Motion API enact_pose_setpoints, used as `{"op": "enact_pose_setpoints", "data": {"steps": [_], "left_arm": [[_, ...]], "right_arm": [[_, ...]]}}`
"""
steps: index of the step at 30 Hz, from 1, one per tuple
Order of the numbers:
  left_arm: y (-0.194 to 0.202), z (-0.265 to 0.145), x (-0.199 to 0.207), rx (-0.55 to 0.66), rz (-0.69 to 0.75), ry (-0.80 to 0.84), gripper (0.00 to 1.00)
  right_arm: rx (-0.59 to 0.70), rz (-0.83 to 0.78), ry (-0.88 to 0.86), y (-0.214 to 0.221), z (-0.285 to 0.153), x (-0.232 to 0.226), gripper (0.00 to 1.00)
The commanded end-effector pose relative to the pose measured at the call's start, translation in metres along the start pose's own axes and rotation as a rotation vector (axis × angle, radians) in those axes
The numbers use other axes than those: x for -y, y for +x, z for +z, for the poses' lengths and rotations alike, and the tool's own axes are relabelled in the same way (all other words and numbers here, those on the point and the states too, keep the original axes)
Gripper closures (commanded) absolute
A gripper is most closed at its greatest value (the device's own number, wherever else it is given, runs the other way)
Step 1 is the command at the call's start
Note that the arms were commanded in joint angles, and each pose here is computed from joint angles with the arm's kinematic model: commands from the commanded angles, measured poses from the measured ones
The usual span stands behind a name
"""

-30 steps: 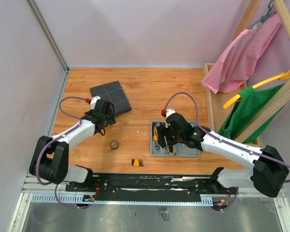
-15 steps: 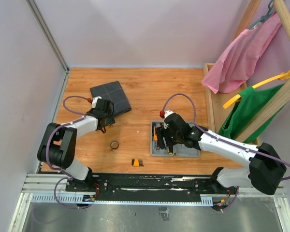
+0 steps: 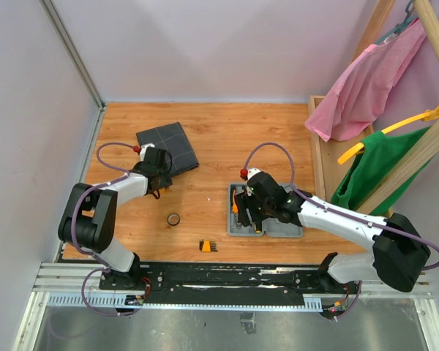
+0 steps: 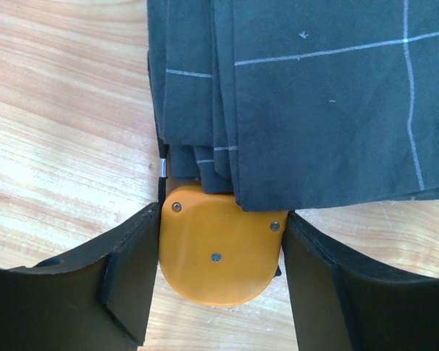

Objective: Sort the tools into containers
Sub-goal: Pick up the engineering item from the center of the board.

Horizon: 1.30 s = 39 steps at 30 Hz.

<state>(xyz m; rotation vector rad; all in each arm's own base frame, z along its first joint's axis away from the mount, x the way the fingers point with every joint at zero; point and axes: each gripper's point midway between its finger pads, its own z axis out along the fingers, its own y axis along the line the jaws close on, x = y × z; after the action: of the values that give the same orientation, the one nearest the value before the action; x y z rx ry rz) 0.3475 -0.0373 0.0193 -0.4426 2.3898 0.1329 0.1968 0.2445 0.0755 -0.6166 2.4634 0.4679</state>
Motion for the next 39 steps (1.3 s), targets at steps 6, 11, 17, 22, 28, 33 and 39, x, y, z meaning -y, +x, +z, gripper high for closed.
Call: {"op": "enact_pose_setpoints", "data": {"steps": [6,11,17,22,28,33,39], "left_arm": [[-0.011,-0.045,0.022,0.024,-0.068,0.203,0.54],[-0.027,-0.089,0.039,0.067,-0.077,0.339,0.59],[-0.041,-0.145,0.074,0.109,-0.044,0.56,0.64],[-0.049,-0.205,0.112,0.165,-0.002,0.862,0.66],[-0.045,-0.261,0.146,0.179,0.055,1.128,0.68],[-0.034,-0.297,0.174,0.169,0.087,1.275,0.69],[-0.02,-0.348,0.205,0.148,0.083,1.485,0.69]], "right_arm": [[0.084,0.021,0.089,-0.017,-0.02,0.014,0.31],[0.187,0.057,0.135,-0.029,-0.039,0.024,0.29],[0.367,0.072,0.126,-0.052,-0.07,0.029,0.28],[0.56,0.064,0.084,-0.071,-0.101,0.029,0.27],[0.761,0.015,0.005,-0.082,-0.14,0.025,0.24],[0.883,-0.067,-0.061,-0.083,-0.164,0.017,0.22],[1.052,-0.204,-0.146,-0.087,-0.184,0.002,0.22]]}}
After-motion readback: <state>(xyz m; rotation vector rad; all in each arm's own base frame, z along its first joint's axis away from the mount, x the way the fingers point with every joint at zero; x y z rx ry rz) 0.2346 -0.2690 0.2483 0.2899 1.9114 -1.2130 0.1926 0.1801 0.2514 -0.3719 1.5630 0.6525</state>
